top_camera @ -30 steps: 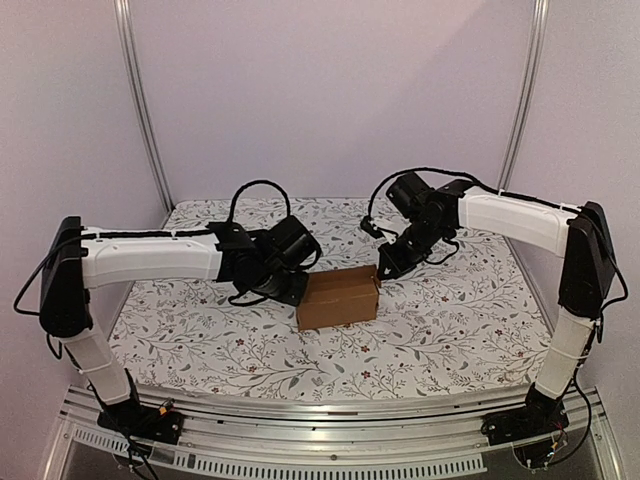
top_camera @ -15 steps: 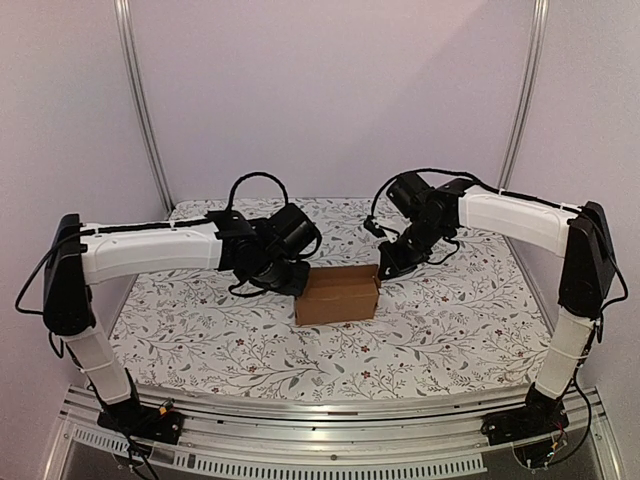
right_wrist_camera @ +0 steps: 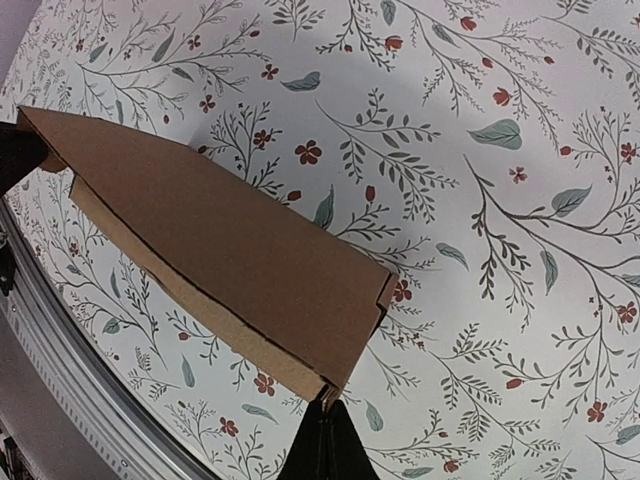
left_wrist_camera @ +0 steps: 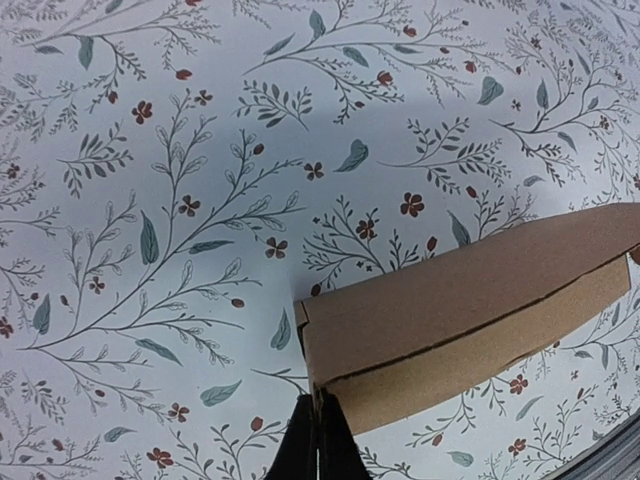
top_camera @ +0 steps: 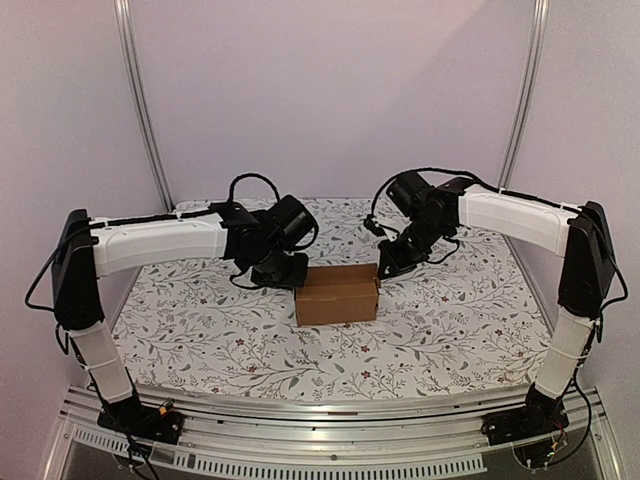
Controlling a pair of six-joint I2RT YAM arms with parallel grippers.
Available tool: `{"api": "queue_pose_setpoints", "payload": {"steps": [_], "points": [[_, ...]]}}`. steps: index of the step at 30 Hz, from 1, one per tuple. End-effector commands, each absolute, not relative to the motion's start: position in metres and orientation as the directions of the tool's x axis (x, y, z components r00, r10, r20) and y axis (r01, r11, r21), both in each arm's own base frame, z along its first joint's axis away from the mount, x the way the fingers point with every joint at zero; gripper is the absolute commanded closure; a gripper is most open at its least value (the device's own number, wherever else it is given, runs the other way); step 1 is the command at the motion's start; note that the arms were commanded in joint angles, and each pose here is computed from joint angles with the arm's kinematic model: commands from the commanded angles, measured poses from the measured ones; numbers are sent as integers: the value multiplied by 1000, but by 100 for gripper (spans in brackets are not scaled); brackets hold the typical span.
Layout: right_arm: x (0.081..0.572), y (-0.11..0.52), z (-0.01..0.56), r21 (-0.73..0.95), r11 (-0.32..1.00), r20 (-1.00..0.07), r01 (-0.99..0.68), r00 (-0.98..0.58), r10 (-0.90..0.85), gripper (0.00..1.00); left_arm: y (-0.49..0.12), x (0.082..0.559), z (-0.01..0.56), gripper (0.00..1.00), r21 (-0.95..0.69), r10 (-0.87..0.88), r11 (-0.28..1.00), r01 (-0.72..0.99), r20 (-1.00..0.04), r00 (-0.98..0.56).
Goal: Fold the paper box
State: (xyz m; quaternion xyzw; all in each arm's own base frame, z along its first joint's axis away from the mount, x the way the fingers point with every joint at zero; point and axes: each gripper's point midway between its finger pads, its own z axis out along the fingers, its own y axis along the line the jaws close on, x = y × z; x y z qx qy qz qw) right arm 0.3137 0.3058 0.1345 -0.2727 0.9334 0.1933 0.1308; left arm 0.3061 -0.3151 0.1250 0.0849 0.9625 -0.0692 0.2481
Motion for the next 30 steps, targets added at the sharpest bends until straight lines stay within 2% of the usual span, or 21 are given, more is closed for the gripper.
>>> {"api": "queue_pose_setpoints", "payload": {"steps": [1, 14, 30], "points": [[314, 317, 137, 321, 763, -354, -562, -818, -454, 100, -329, 308, 122, 100, -179, 63, 971, 158, -446, -893], [312, 315, 135, 326, 770, -349, -548, -827, -441, 100, -337, 307, 103, 100, -205, 22, 972, 111, -393, -919], [303, 313, 136, 349, 759, -352, -551, -827, -438, 100, -341, 297, 102, 100, -136, 112, 973, 186, -423, -899]]}}
